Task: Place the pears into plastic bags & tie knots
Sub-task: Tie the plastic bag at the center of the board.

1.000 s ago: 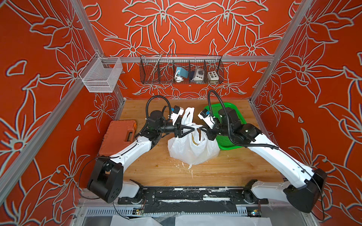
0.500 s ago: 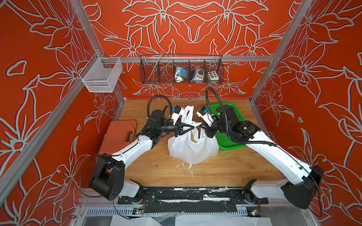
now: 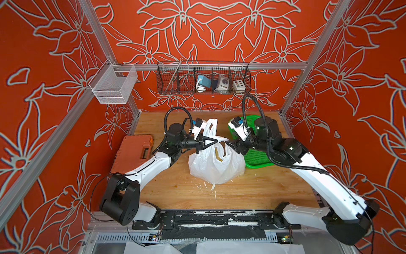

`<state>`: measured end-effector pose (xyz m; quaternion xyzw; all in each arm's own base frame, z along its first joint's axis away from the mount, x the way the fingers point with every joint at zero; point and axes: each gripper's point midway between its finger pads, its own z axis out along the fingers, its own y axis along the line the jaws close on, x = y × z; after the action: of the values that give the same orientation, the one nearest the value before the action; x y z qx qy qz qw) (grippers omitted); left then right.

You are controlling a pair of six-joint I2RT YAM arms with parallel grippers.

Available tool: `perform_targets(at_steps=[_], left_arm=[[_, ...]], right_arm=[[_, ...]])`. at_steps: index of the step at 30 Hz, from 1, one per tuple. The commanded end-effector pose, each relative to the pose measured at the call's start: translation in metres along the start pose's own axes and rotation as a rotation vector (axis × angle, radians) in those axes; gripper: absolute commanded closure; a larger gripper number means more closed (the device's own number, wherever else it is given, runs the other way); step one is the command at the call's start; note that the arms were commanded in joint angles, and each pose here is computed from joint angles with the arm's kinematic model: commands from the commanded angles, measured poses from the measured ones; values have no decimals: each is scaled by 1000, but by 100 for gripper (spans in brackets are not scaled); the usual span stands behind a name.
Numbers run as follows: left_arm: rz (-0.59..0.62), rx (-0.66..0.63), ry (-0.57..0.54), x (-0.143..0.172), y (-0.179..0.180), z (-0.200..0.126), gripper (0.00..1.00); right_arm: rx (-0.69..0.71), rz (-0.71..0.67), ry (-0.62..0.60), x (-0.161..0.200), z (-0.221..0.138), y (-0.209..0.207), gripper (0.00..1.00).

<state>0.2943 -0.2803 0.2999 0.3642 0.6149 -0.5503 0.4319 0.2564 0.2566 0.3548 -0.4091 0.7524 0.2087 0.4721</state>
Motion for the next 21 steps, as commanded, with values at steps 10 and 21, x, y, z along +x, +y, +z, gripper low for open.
perform_targets(at_steps=[10,21], left_arm=[[24,41,7,1,-5,1,100],[12,58,12,2,-7,2,100]], right_arm=[[-171,9,-83,-62,41,11,36],[-289,24,-135,-89,52,19,94]])
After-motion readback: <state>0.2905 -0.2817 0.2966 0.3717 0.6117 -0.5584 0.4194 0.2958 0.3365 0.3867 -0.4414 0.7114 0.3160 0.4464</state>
